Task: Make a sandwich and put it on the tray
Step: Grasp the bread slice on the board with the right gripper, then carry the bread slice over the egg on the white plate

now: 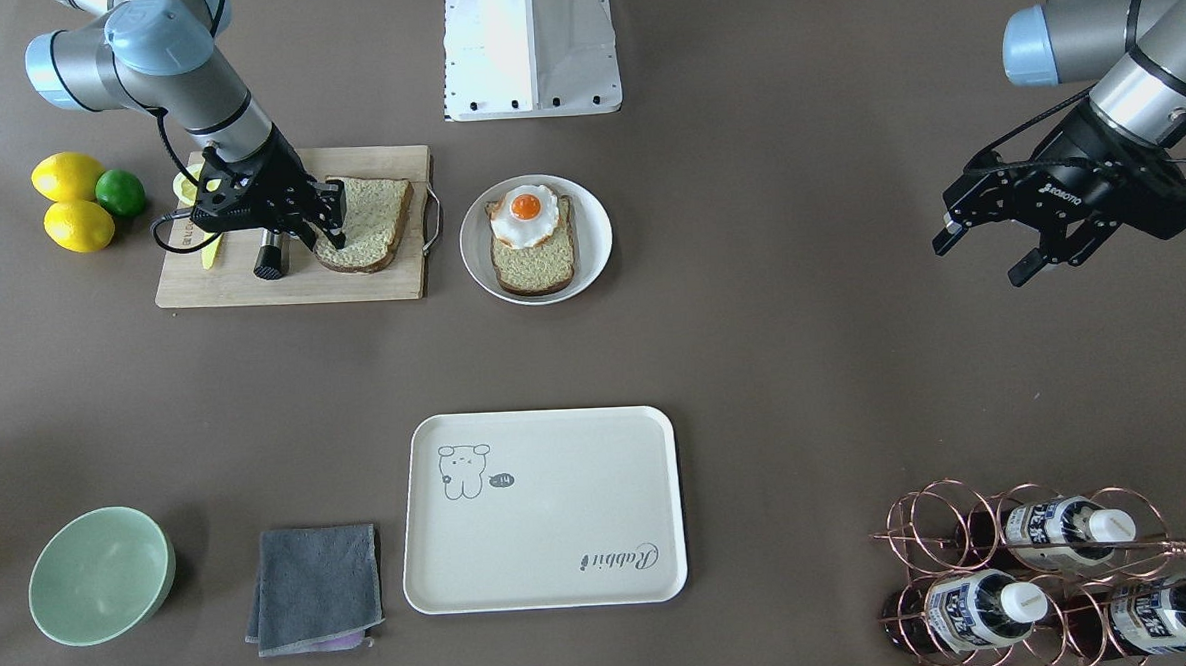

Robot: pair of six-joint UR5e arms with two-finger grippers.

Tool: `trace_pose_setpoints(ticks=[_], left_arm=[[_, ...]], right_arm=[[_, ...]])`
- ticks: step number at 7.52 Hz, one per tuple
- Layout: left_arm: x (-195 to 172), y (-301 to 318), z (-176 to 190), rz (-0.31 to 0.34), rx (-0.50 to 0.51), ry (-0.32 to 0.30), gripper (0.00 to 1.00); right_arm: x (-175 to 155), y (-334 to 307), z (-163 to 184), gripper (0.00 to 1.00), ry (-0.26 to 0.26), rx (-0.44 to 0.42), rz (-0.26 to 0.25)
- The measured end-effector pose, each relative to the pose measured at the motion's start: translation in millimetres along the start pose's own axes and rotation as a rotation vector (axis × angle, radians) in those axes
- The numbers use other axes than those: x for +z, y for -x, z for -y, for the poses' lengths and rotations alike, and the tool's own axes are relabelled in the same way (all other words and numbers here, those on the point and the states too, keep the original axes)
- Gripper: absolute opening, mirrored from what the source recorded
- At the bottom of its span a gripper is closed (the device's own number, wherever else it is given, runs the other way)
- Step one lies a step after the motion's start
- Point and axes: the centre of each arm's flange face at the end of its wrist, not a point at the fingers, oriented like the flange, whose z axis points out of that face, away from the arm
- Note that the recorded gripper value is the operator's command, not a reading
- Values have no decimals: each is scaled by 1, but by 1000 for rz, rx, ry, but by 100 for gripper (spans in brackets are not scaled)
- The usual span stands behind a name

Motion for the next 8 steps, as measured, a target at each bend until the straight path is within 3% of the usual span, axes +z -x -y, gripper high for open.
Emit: trace_pose_setpoints(ticks=[4, 8], left_arm=[[0, -2, 1, -2, 6, -1, 99], [0, -2, 2, -3, 4, -1, 99]], right_arm=[[-11, 1, 11, 0, -10, 12, 15], [-59, 12, 44, 0, 17, 45, 103]])
